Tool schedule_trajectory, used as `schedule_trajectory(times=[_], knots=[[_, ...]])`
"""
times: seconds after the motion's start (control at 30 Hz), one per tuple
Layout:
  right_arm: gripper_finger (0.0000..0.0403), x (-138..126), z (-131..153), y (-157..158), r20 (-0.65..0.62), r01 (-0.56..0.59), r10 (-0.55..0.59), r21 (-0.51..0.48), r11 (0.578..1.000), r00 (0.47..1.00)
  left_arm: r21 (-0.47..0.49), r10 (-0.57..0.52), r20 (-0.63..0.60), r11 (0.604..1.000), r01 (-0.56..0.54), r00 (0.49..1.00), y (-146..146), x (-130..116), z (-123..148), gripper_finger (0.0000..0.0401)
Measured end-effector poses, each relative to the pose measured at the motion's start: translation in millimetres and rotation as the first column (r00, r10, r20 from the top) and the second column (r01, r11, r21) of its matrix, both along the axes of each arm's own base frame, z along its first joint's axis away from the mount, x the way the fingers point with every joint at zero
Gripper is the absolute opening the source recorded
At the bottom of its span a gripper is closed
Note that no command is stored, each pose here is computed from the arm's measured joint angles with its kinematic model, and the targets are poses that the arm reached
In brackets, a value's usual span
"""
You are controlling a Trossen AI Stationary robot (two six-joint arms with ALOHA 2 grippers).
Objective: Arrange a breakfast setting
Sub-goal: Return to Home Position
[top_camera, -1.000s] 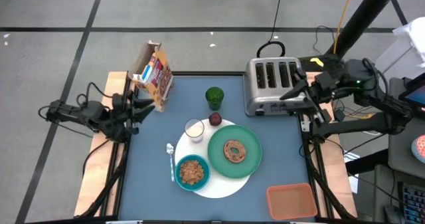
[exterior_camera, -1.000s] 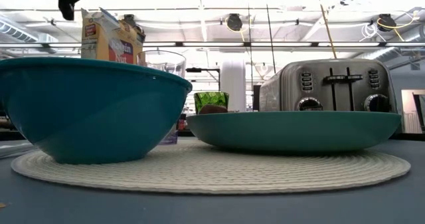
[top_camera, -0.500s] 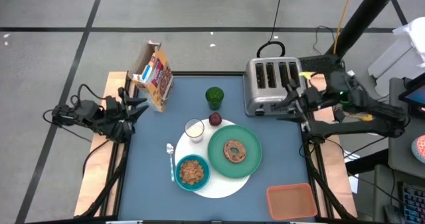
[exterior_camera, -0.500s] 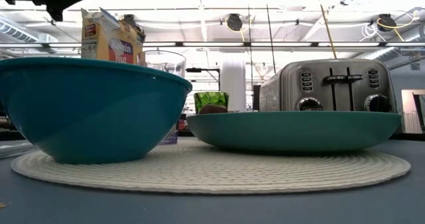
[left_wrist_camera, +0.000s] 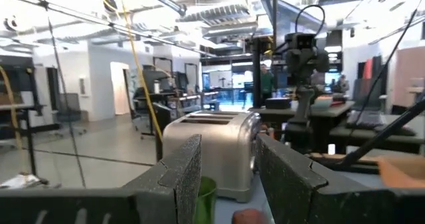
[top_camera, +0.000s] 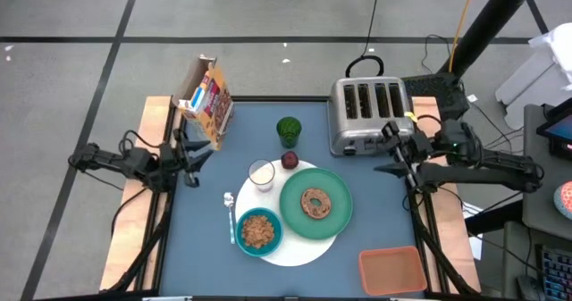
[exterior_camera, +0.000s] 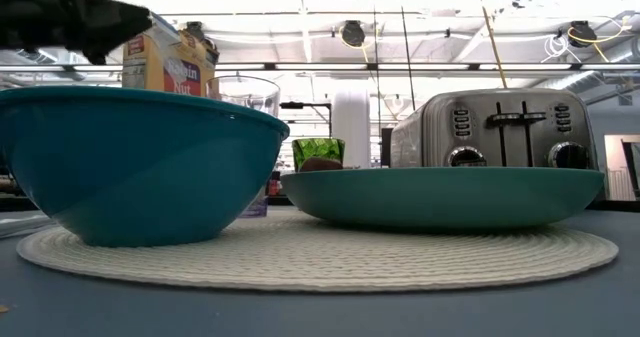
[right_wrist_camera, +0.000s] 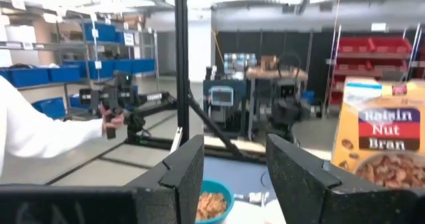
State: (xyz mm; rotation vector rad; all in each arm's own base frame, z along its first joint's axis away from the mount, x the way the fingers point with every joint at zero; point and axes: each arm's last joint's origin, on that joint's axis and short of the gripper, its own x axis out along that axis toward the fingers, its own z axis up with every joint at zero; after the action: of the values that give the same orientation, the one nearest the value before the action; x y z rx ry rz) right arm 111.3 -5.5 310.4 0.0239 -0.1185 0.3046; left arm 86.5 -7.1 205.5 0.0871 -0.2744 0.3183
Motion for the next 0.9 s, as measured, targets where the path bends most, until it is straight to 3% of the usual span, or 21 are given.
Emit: schedule_trajectory(times=[0.43, 0.9], knots=[[0.0155, 4.5, -61.9, -3.9, 0.127, 0.023, -0.023, 0.006, 1.000, 0.992, 0.089, 0.153, -0.026, 0.985, -0.150, 0.988, 9.5, 2.5, -8.9, 0.0149], [0.0155, 5.3, -97.9, -7.9, 0.027, 0.046, -0.048, 0.056, 0.997, 0.998, 0.032, 0.209, -0.145, 0.978, -0.206, 0.967, 17.7, 5.7, -22.7, 0.0149]])
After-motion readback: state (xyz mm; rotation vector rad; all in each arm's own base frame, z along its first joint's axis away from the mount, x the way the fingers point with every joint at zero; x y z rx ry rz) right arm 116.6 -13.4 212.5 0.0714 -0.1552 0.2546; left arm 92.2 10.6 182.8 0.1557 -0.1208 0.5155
